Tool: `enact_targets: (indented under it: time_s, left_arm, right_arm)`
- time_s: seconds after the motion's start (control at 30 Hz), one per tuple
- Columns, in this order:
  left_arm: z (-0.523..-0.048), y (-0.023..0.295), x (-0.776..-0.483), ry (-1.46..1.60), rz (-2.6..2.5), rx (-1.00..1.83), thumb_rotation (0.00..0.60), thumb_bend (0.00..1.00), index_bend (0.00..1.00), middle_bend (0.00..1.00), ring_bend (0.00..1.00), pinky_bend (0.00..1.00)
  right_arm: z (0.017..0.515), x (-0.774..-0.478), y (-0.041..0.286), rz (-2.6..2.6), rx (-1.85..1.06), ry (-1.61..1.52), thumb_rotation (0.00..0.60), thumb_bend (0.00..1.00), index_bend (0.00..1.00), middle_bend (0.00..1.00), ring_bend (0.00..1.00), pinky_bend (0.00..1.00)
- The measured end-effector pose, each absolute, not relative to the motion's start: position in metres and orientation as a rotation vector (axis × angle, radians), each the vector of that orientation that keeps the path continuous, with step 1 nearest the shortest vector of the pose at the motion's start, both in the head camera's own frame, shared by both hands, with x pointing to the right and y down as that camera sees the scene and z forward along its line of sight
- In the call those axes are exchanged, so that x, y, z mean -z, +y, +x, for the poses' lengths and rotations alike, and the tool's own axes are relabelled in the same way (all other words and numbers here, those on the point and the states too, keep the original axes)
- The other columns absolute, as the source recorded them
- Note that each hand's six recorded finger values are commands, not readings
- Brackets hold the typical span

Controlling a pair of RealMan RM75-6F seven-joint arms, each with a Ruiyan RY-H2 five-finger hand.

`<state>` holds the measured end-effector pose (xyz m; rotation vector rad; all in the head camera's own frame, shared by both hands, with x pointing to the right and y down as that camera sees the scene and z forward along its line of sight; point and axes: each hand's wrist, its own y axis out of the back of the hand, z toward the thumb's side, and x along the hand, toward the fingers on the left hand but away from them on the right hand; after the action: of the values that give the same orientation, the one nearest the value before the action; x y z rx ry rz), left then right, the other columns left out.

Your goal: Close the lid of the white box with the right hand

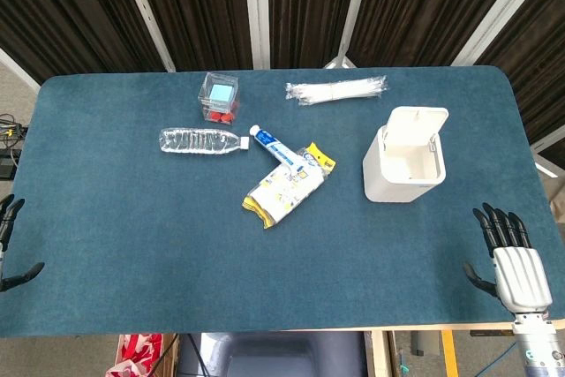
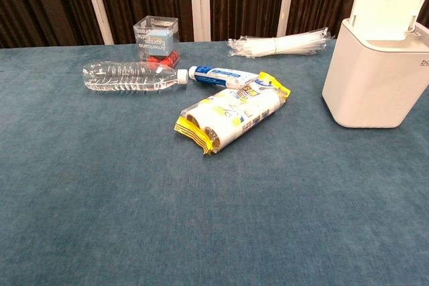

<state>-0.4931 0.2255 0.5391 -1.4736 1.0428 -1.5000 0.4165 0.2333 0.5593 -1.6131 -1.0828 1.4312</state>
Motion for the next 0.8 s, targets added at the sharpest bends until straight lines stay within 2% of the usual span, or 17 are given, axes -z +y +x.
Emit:
enact_targets:
  time_s: [0.3,0.37,0.43,0.47,0.5,0.6,0.73,0.8]
  left_arm:
    - [-0.494,0.226,-0.536,1.048,-1.467,1.491,0.600,0.00,0.00,0.00,0.00,0.00]
    - [-0.493,0.226,-0.534,1.052,-1.469,1.485,0.600,0.00,0.00,0.00,0.00,0.00]
    - [-0.492,0.226,-0.533,1.054,-1.469,1.478,0.600,0.00,0.00,0.00,0.00,0.00]
    - [-0.492,0.226,-0.532,1.054,-1.468,1.475,0.600,0.00,0.00,0.00,0.00,0.00]
    - [-0.492,0.226,-0.532,1.054,-1.469,1.472,0.600,0.00,0.00,0.00,0.00,0.00]
    - [-0.492,0.226,-0.532,1.058,-1.474,1.472,0.600,0.00,0.00,0.00,0.00,0.00]
    - [-0.491,0.224,-0.532,1.068,-1.483,1.467,0.600,0.00,0.00,0.00,0.00,0.00]
    - [-0.490,0.223,-0.533,1.069,-1.487,1.463,0.600,0.00,0.00,0.00,0.00,0.00]
  right_arm:
    - [0.414,-0.556,0.228,-1.613,-1.414,-1.107,0.600,0.32,0.00,0.00,0.00,0.01]
    - [0.412,-0.553,0.223,-1.613,-1.402,-1.126,0.600,0.32,0.00,0.00,0.01,0.07]
    - [0.409,-0.549,0.215,-1.615,-1.386,-1.154,0.600,0.32,0.00,0.04,0.10,0.21]
    - [0.407,-0.547,0.211,-1.617,-1.381,-1.168,0.600,0.32,0.00,0.11,0.20,0.30]
    - [0.406,-0.545,0.206,-1.621,-1.377,-1.182,0.600,0.32,0.00,0.22,0.34,0.40]
    - [0.400,-0.540,0.185,-1.644,-1.379,-1.226,0.600,0.32,0.00,0.50,0.63,0.59]
    - [0.389,-0.533,0.147,-1.679,-1.396,-1.260,0.600,0.36,0.00,0.72,0.85,0.76]
    - [0.384,-0.530,0.128,-1.688,-1.398,-1.270,0.600,0.43,0.00,0.77,0.89,0.79]
